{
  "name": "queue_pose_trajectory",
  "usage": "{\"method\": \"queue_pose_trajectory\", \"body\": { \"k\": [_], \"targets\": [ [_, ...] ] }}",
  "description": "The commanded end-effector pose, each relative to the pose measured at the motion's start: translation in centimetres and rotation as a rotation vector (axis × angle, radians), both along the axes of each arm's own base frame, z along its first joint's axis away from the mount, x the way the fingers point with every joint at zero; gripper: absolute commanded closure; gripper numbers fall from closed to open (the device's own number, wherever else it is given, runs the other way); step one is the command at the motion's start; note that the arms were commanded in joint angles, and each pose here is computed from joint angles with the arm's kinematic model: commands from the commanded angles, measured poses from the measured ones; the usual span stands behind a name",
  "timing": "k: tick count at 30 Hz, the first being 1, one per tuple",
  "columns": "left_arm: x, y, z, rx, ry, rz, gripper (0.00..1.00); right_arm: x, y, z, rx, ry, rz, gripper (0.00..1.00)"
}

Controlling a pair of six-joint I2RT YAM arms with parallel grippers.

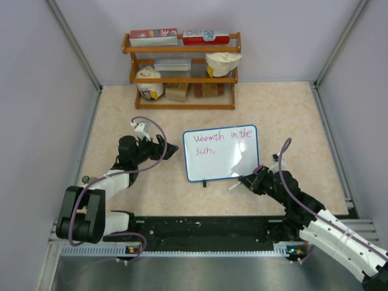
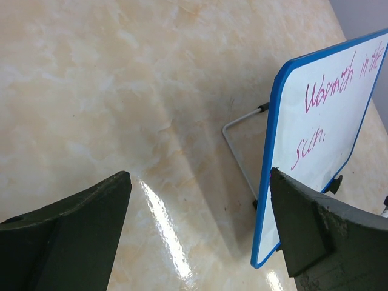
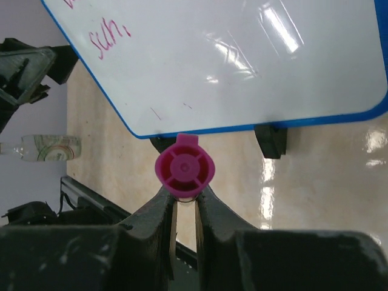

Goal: Write a sentence on the whiteboard
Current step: Put down the whiteboard marker without the cap at the center of the board.

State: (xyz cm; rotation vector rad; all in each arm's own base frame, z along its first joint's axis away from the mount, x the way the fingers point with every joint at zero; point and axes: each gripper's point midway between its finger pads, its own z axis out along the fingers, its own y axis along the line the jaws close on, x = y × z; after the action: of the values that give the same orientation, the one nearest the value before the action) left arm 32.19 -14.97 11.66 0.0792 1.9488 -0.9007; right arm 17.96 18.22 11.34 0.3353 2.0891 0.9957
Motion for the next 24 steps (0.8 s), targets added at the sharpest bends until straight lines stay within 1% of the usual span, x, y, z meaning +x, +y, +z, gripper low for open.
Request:
{"method": "queue_pose_trajectory", "body": {
  "k": [1, 11, 17, 20, 21, 23, 24],
  "targets": [
    [0.3, -0.2, 0.6, -0.008, -0.036, -0.022, 0.01, -1.5, 0.0, -1.8, 0.055, 0.113, -0.003, 1.0],
    [0.4, -0.5, 0.3, -0.013, -0.025, -0.039, 0.02, -3.1, -0.7, -5.5, 0.057, 0.244, -0.03, 1.0],
    [0.4, -0.6, 0.1, -0.016, -0.016, -0.046, 0.02, -3.5, -1.0, -6.8, 0.06, 0.294, -0.054, 1.0],
    [0.4, -0.6, 0.0, -0.017, -0.01, -0.042, 0.02, -3.7, -1.1, -7.3, 0.064, 0.314, -0.065, 0.93],
    [0.4, -0.6, 0.0, -0.016, -0.01, -0.042, 0.02, -3.7, -1.1, -7.3, 0.068, 0.319, -0.067, 0.87],
    [0.4, -0.5, 0.1, -0.015, -0.012, -0.041, 0.02, -3.8, -1.1, -7.5, 0.072, 0.33, -0.074, 0.82],
    [0.4, -0.5, 0.1, -0.015, -0.012, -0.041, 0.02, -3.8, -1.1, -7.5, 0.073, 0.334, -0.076, 0.78]
  ]
}}
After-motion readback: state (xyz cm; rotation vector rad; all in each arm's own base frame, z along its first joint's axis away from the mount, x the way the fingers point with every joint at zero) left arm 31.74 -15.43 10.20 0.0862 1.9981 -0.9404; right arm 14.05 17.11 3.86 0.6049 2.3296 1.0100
